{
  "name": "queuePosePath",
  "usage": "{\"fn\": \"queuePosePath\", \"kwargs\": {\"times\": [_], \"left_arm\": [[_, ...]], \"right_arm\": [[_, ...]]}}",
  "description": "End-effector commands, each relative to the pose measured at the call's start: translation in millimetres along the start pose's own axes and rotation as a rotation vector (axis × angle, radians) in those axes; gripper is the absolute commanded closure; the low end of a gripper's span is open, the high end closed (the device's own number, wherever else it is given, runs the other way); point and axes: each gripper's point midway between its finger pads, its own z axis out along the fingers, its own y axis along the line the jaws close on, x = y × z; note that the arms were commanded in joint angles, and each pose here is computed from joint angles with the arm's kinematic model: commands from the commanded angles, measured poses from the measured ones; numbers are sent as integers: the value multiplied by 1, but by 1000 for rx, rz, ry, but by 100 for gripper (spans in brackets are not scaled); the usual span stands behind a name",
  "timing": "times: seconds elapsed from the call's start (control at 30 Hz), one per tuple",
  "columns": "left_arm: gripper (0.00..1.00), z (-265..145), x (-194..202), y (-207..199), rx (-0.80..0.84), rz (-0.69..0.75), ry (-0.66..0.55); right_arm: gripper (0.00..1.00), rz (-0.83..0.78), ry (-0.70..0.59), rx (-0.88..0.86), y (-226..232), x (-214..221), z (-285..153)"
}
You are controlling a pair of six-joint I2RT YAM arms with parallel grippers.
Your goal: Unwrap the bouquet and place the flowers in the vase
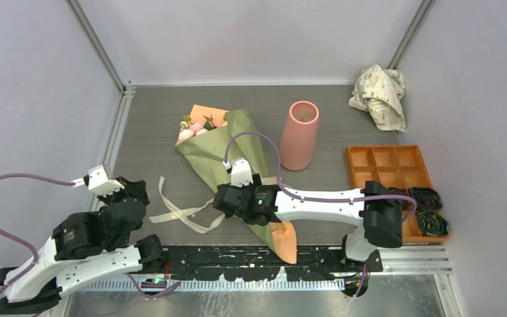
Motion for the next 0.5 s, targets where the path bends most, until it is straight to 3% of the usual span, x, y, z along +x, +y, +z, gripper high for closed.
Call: {"fn": "queuePosePath", "kwargs": {"times": [0.0,0.23,0.47], "left_arm": [[89,-1,-5,0,12,-18,-14],[89,-3,-7,8,16,-25,-18],[89,-5,-8,21,21,-53,-33]], "right_arm": [[19,102,-4,-50,14,-29,14],[19,228,37,-41,-2,-38,53],[20,224,40,-32,6,-45,70]]}}
